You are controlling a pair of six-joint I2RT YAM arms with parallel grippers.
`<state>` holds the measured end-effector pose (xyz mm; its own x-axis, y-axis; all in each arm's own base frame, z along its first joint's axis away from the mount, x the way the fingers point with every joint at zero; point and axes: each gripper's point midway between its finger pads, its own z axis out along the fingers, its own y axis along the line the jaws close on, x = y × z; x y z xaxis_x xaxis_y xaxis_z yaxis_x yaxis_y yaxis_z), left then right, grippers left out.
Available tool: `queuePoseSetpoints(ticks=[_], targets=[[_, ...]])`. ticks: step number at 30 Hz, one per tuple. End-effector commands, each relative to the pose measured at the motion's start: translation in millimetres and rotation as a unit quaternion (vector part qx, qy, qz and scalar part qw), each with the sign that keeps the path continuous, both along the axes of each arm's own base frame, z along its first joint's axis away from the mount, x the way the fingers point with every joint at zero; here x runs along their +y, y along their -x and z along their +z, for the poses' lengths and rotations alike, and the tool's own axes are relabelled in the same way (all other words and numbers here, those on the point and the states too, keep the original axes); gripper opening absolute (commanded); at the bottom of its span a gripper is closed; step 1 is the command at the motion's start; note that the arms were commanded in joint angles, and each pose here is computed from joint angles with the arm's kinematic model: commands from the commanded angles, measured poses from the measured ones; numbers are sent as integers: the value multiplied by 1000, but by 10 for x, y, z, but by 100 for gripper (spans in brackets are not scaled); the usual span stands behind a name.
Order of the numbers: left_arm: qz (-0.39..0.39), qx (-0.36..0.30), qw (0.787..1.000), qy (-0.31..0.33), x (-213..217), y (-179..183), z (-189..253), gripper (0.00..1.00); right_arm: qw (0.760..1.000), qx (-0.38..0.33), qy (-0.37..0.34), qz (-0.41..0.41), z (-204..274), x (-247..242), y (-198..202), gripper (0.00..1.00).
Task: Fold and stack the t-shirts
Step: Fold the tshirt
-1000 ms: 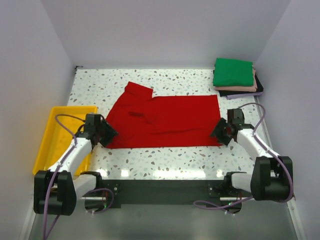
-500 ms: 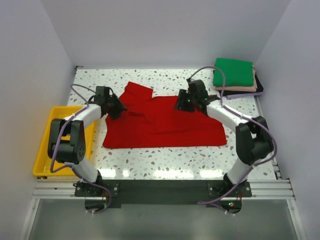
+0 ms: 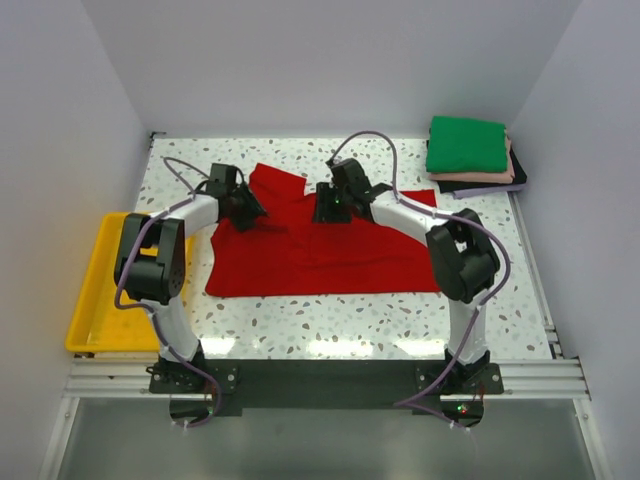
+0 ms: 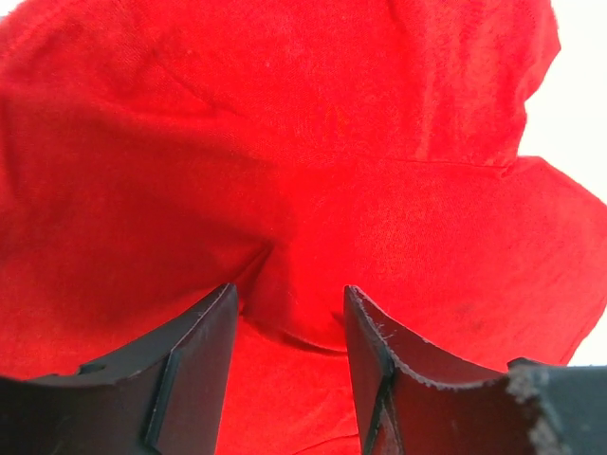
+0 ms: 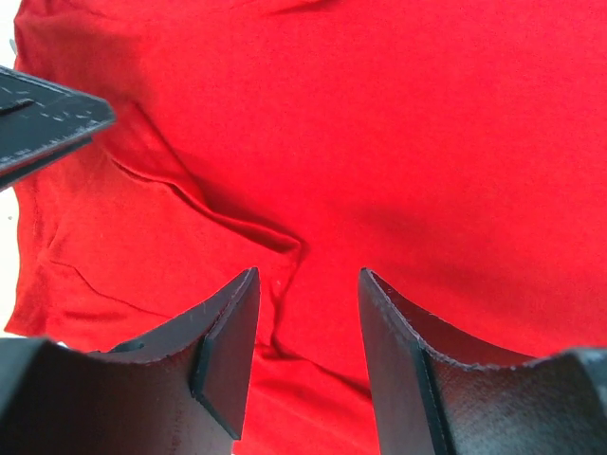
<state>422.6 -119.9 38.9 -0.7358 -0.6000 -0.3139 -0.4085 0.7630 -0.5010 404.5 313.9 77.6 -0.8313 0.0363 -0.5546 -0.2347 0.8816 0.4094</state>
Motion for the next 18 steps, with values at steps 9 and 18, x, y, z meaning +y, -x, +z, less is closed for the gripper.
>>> queuePoseSetpoints(ticks=[9,18], targets=[[-11,-28,1000,-5,-80,-184,160,28,999,-5,20,28,-189,388,-43,50],[-20,-39,999,2,-117,-233,245,1,1000,2,21,23,-258,454,6,45]])
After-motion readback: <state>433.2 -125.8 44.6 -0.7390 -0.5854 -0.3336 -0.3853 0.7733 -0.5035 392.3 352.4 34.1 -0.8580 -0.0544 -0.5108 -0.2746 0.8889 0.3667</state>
